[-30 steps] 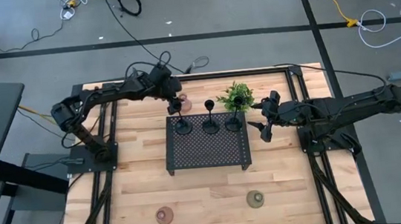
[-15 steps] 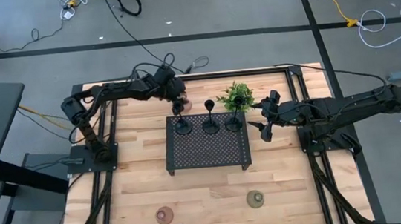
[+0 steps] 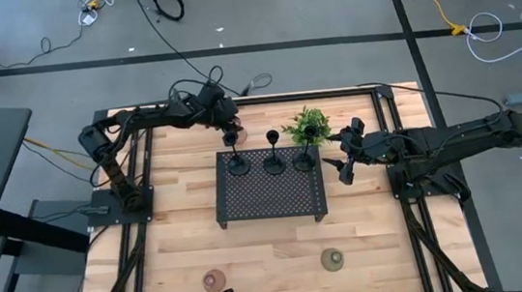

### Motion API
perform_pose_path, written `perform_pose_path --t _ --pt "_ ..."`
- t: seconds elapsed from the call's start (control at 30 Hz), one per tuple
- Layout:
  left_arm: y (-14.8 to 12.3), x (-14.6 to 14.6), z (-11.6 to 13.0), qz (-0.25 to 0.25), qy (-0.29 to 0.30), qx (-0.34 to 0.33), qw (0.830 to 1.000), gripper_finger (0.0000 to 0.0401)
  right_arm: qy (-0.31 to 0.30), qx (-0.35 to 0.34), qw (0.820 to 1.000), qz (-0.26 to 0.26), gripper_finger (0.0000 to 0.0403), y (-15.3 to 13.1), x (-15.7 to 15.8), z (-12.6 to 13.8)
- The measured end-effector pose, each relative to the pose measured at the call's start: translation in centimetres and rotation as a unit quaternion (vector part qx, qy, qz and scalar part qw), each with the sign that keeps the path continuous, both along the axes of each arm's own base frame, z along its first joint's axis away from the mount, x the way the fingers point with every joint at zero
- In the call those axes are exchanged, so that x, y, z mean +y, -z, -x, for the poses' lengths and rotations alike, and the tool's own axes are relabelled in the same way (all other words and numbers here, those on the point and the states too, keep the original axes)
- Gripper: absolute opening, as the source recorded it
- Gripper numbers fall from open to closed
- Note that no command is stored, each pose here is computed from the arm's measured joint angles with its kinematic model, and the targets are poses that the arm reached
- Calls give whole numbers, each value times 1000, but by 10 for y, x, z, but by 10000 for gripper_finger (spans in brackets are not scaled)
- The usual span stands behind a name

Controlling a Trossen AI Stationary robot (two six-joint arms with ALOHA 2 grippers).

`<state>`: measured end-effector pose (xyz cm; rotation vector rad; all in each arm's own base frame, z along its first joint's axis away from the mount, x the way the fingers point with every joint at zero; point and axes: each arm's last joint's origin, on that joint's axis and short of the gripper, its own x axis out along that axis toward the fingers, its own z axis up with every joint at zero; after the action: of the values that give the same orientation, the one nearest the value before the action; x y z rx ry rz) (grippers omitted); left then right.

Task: Pick & Place candle stick holders
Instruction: Put the top pink candle holder on the shelf

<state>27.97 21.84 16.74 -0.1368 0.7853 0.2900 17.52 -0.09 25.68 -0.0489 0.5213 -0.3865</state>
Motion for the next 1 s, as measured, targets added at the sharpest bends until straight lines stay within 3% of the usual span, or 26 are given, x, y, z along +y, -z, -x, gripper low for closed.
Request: perform_pose_path --t 0.27,0.63,1.0 --pt "-13 1 15 24 -30 46 998 172 1 -2 1000 -2 307 0 0 0" --pt "-97 1 45 -16 -83 71 994 172 30 -8 999 3 307 -1 -2 0" --pt "-158 -53 97 16 -92 49 994 172 41 -9 999 9 307 -1 -2 1"
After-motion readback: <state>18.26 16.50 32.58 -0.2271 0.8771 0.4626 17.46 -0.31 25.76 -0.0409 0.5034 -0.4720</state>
